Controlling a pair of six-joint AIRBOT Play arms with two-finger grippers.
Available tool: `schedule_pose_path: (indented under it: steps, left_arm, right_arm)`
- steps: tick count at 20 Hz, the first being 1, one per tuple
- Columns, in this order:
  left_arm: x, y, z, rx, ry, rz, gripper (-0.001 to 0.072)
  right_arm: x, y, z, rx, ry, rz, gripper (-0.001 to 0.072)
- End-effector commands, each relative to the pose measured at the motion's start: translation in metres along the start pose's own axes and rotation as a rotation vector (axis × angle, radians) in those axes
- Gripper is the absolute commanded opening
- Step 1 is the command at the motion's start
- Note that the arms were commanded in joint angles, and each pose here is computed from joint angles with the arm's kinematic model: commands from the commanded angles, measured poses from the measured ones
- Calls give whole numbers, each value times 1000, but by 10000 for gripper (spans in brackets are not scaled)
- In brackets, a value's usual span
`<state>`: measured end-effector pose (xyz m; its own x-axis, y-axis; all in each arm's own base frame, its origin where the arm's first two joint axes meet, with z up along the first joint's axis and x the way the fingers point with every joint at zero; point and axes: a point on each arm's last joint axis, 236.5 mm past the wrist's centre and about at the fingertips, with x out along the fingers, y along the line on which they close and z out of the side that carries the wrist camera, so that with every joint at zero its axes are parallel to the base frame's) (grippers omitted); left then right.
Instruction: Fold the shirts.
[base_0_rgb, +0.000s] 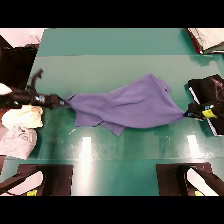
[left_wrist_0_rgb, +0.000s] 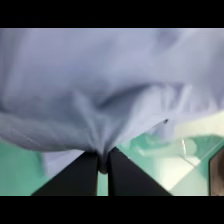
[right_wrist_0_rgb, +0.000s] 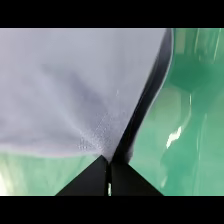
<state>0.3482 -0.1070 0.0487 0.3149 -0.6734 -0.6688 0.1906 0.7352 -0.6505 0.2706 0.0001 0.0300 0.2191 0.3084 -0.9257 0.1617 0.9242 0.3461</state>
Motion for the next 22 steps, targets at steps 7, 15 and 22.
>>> schedule_pose_path:
  steps: [7,15,22]
  left_arm:
    - [-44,-28,42,122,-46,60,32]
    - [-44,-17,30,83,6,104,33]
    - [-44,-17,25,83,26,102,33]
  right_arm:
    - [15,16,35,70,42,108,19]
    - [57,-3,73,117,-15,110,412]
    - [61,-16,16,173,97,168,594]
